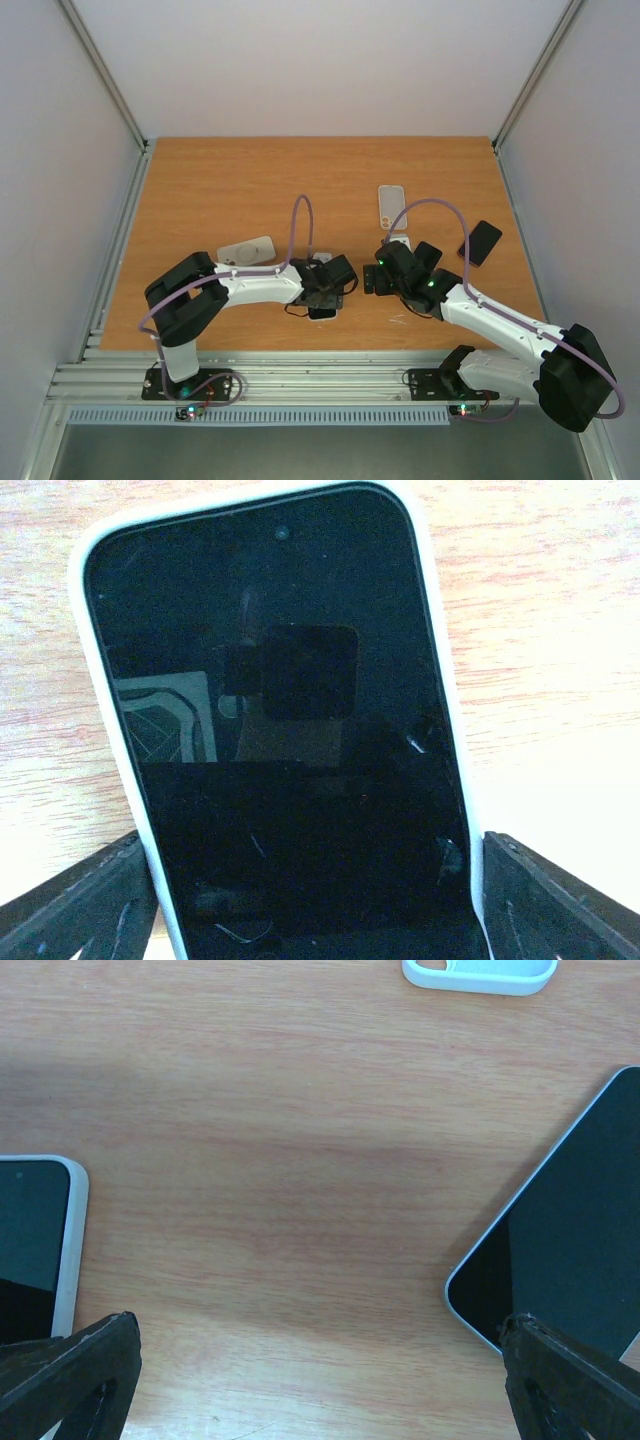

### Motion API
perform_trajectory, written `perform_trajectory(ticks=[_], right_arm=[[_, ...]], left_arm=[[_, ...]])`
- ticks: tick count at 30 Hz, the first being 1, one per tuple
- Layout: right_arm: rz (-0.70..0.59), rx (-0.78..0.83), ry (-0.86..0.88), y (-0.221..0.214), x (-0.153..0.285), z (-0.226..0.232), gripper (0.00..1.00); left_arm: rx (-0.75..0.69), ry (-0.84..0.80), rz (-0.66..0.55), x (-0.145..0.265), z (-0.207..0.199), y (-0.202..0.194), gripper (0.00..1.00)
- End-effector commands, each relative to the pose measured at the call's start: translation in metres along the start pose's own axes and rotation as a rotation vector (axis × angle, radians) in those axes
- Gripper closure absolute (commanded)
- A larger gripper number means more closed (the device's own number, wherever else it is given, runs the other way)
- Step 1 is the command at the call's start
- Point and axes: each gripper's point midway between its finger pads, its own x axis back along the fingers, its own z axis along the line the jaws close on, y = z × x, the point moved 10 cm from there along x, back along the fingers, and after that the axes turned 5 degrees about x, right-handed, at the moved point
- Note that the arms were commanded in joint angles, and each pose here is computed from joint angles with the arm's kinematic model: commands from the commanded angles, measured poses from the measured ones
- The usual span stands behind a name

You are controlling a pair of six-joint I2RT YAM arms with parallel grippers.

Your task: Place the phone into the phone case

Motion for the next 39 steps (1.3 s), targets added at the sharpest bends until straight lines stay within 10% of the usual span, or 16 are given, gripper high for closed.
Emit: perform_trajectory(ticks=[1,26,39], right_arm=[[-0.008,-0.021,-0.029,0.000,-0.002,-0.003,0.02],[0.014,-0.002,-0.033,0.001,-0.008,0.000,0.02],[0.015,-0.001,-0.028,0.001,-0.008,0.000,0.02]], left_arm=[[-0.014,0.084,-0.007,-0.004,0.013,0.001,0.18],[0.040,0.040,-0.056,-0.046,0.024,0.163,0.14],[0.064,0.006,-0.095,-0.014,0.033,0.179,0.01]])
